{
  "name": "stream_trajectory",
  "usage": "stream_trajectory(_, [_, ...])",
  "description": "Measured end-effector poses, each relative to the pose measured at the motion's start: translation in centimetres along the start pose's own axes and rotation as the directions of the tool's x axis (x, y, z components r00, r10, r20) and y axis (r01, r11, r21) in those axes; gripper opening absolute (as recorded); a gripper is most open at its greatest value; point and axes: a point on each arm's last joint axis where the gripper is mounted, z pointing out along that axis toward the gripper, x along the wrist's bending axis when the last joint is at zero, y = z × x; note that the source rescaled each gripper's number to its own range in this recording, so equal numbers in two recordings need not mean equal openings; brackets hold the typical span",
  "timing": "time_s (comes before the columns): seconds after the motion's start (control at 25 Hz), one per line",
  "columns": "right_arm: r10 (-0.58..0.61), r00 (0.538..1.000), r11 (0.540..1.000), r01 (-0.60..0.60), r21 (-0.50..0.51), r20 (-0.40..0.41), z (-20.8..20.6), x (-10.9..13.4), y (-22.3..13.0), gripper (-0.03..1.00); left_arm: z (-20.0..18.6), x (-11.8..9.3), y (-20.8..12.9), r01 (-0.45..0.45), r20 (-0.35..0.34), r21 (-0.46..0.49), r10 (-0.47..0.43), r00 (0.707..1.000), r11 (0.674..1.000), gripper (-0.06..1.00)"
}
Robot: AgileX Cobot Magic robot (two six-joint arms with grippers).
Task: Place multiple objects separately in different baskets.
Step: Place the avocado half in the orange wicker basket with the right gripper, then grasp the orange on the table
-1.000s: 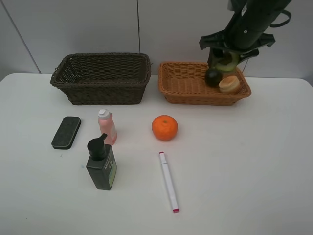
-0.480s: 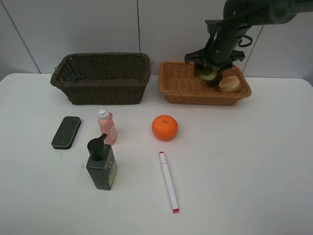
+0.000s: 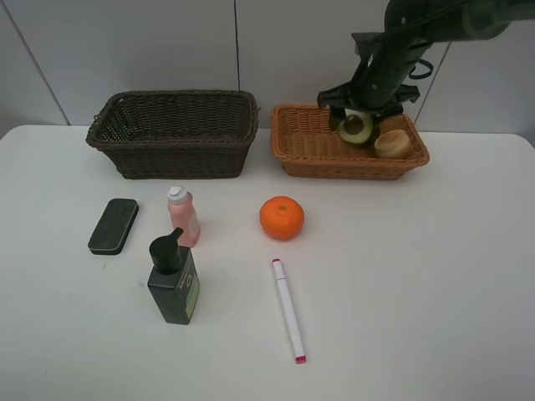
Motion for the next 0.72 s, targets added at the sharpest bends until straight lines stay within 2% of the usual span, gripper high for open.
stream_trajectory(0.16, [-0.021, 1.000, 1.000, 0.021, 0.006, -0.006, 0.0, 0.1, -0.1, 0.98, 0.0, 0.0, 0.0, 0.000, 0.000, 0.000, 0.000, 1.000, 1.000, 1.00])
stream_trajectory(0.52, [0.004, 1.000, 1.000, -0.004, 0.022, -0.027, -0.3, 0.2, -0.2, 0.98, 0.0, 0.0, 0.0, 0.000, 0.000, 0.000, 0.000, 1.000, 1.000, 1.00])
stream_trajectory(0.72, [0.030, 0.999, 0.998, -0.027, 0.064, -0.040, -2.4, 0.2, -0.3, 0.98, 0.0, 0.0, 0.0, 0.000, 0.000, 0.000, 0.000, 1.000, 1.000, 1.00])
